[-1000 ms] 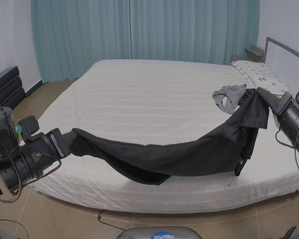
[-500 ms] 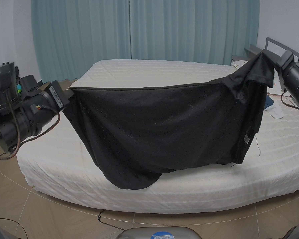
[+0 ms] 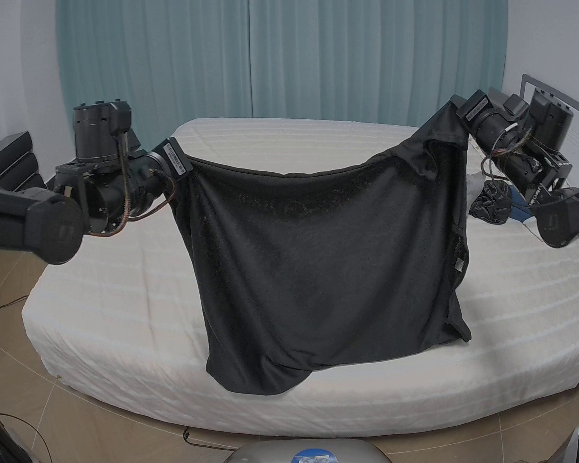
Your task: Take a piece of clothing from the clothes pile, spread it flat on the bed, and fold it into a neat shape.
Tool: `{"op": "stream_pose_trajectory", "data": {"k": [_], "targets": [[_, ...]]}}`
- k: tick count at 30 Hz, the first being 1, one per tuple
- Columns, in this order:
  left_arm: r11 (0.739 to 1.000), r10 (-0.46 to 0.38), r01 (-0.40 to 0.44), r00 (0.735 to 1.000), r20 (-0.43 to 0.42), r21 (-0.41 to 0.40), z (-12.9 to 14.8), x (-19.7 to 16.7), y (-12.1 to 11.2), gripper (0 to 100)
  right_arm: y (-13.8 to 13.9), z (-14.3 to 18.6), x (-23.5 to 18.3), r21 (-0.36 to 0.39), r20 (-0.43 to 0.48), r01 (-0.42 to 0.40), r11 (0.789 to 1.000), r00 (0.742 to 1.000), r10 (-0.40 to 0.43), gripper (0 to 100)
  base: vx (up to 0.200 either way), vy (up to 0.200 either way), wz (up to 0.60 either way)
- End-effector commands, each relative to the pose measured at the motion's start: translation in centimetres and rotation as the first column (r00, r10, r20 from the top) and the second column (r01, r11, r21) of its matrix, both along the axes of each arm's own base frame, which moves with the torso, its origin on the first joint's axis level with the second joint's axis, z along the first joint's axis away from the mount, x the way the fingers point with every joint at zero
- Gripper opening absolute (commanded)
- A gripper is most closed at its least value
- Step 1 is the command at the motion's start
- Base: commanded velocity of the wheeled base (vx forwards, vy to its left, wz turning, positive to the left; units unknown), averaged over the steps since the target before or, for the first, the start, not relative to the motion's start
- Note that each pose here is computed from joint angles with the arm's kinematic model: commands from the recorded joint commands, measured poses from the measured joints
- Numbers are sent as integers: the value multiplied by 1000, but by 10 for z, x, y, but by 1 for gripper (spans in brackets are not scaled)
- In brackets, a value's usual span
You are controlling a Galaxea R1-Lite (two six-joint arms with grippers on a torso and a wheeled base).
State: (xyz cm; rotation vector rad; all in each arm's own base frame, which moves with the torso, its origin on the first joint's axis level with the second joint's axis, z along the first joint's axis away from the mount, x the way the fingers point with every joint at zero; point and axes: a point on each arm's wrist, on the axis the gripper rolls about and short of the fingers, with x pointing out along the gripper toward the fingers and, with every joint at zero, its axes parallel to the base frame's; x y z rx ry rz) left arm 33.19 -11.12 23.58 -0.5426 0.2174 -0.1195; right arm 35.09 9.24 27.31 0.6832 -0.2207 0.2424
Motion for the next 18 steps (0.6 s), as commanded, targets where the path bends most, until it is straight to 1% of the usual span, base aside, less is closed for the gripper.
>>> {"op": "stream_pose_trajectory", "data": {"k": [1,4,5,6,7,9,10,11,12,13,14,15,16,18], "targets": [[999,23,-22,998,-57,25,-35,53,-8,0,2,-35,53,-18,-53,32,999,998,-33,0,200,0,0],[999,27,-25,997,-72,30,-49,73,-13,0,1,-50,62,-27,-84,38,999,996,-40,0,200,0,0],[999,27,-25,997,-72,30,-49,73,-13,0,1,-50,62,-27,-84,38,999,996,-40,0,200,0,0],[999,32,-29,996,-83,34,-60,84,-14,0,2,-66,71,-35,-112,40,999,993,-44,0,200,0,0],[999,36,-33,995,-89,36,-66,90,-13,0,1,-74,75,-39,-127,43,998,991,-47,0,200,0,0],[998,40,-36,994,-106,42,-79,102,-15,0,0,-86,83,-45,-149,48,998,987,-54,0,200,0,0],[998,40,-36,994,-106,42,-79,102,-15,0,0,-86,83,-45,-149,48,998,987,-54,0,200,0,0],[998,48,-43,991,-124,47,-92,111,-15,0,1,-100,90,-50,-175,46,998,983,-54,0,0,0,0],[998,50,-45,990,-130,47,-98,115,-15,0,2,-107,93,-54,-189,46,998,981,-55,0,0,0,0],[998,51,-45,990,-133,47,-99,115,-15,0,2,-108,93,-54,-190,45,997,980,-55,0,0,0,0],[998,53,-45,986,-159,53,-114,120,-17,0,2,-120,97,-61,-216,45,997,975,-58,0,0,0,0],[997,53,-44,984,-169,56,-120,122,-17,0,2,-124,99,-63,-223,45,997,973,-58,0,0,0,0],[997,53,-44,984,-169,56,-120,122,-17,0,2,-124,99,-63,-223,45,997,973,-58,0,0,0,0],[997,54,-41,978,-201,65,-137,126,-19,0,2,-140,104,-71,-252,46,996,966,-63,0,0,0,0]]}}
